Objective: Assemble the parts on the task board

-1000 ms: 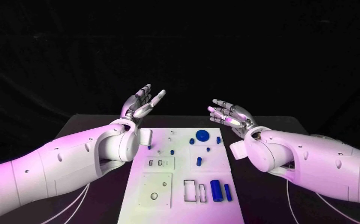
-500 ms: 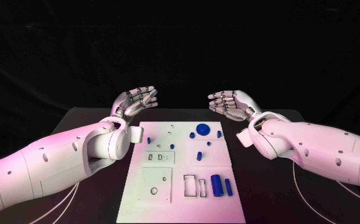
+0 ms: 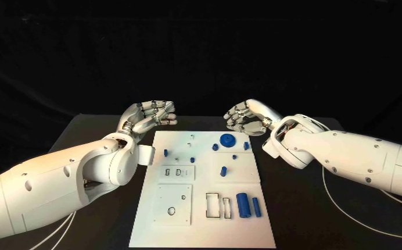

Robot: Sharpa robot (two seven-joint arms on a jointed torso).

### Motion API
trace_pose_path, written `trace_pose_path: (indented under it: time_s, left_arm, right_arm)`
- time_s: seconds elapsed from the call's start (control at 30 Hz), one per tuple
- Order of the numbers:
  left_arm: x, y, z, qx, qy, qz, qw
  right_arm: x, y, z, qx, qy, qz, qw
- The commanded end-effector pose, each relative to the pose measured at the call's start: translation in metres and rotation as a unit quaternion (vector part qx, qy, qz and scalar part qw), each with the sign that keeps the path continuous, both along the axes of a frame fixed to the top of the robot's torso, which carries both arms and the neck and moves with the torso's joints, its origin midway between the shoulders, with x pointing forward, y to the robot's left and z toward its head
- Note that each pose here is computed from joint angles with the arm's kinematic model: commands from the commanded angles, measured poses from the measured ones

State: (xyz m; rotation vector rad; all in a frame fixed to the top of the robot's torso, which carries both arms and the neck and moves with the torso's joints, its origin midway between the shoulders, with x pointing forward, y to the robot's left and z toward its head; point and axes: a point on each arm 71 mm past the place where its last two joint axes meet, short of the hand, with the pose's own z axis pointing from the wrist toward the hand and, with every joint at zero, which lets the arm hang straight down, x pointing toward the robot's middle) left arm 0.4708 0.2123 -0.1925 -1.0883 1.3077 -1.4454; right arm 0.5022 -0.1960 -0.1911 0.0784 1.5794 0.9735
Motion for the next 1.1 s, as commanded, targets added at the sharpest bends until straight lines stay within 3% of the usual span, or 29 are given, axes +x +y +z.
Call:
trace_pose_path:
  time_s: [0.03, 0.33, 0.5, 1.1]
  left_arm:
    - [-0.006, -0.008, 0.0051, -0.004, -0.003, -0.033, 0.999]
    - [-0.0145, -0.014, 0.0116, -0.012, -0.002, -0.051, 0.999]
    - [-0.0159, -0.015, 0.0146, -0.014, -0.003, -0.054, 0.998]
    - [-0.0178, -0.016, 0.0197, -0.018, -0.003, -0.061, 0.998]
  right_arm:
    - [-0.001, 0.011, -0.004, -0.143, -0.029, 0.027, 0.989]
    - [-0.002, 0.03, 0.001, -0.25, -0.079, 0.045, 0.964]
    - [-0.003, 0.037, 0.001, -0.285, -0.09, 0.053, 0.953]
    - [0.0, 0.043, -0.003, -0.329, -0.099, 0.055, 0.938]
